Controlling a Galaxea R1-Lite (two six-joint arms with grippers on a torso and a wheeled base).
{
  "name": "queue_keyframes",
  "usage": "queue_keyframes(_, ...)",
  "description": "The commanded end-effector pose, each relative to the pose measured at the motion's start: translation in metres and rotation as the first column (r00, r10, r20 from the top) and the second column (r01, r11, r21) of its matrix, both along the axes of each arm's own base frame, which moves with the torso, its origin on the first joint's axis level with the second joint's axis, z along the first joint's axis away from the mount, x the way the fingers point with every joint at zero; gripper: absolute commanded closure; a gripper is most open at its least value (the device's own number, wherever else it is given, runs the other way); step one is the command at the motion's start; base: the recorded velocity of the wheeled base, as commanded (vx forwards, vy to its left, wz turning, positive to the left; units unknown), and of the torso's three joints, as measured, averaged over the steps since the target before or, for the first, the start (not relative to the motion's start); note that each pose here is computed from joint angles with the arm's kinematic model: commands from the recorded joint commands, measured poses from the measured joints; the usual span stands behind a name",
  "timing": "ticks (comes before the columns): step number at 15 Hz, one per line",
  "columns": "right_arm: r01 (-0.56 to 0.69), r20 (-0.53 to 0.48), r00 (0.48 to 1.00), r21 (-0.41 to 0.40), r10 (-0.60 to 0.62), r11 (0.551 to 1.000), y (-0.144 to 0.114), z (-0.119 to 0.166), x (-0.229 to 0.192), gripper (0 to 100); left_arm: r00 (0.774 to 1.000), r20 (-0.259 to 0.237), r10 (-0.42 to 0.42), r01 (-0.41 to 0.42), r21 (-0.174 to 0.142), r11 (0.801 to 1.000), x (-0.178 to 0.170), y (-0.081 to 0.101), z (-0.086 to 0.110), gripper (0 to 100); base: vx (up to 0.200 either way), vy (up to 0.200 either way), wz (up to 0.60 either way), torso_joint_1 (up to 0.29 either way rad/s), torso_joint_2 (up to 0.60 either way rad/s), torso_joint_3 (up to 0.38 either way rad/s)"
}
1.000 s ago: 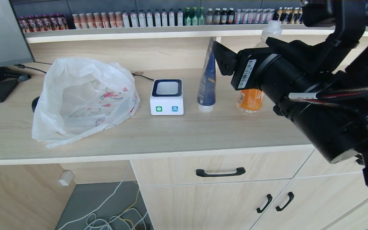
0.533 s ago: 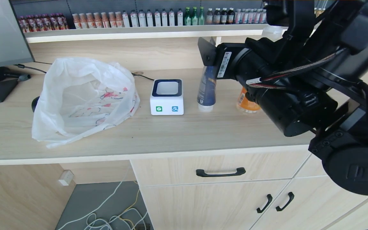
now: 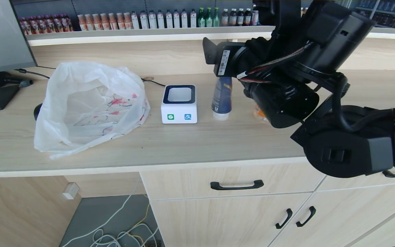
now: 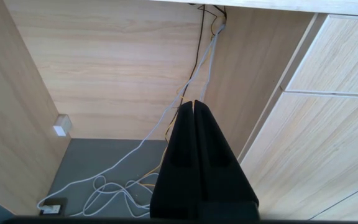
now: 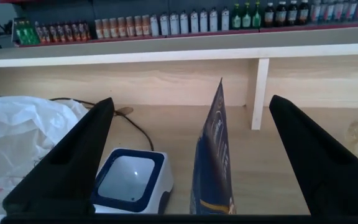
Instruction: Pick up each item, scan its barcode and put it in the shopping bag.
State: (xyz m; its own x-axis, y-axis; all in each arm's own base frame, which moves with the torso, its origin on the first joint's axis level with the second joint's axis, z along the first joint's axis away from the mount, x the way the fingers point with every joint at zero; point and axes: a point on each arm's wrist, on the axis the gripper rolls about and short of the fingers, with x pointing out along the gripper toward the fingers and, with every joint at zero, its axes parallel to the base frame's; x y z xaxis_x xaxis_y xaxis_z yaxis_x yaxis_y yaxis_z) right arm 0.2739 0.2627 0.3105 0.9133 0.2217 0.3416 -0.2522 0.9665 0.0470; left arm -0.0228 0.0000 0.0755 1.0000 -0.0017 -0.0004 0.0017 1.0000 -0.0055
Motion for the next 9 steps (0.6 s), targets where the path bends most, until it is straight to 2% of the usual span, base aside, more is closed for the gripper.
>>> queue_keyframes(1, 0.022, -0.008, 1.000, -0.006, -0.022, 1.000, 0.011, -0.005, 0.019, 0, 1.000, 0.000, 0.000, 0.000, -0.001, 1.000, 0.000, 0.000, 0.000, 100, 0.000, 0.000, 0.00, 0.000, 0.00, 0.000)
queue_keyframes(6, 0.087, -0.042, 0.995, -0.021, -0.088, 0.996, 0.007, -0.017, 0.034, 0, 1.000, 0.000, 0.000, 0.000, -0.001, 1.000, 0.000, 0.000, 0.000, 100, 0.000, 0.000, 0.00, 0.000, 0.00, 0.000)
queue_keyframes(9, 0.100, -0.051, 0.994, -0.001, -0.100, 0.995, 0.004, -0.020, 0.042, 0, 1.000, 0.000, 0.000, 0.000, -0.001, 1.000, 0.000, 0.000, 0.000, 100, 0.000, 0.000, 0.00, 0.000, 0.00, 0.000)
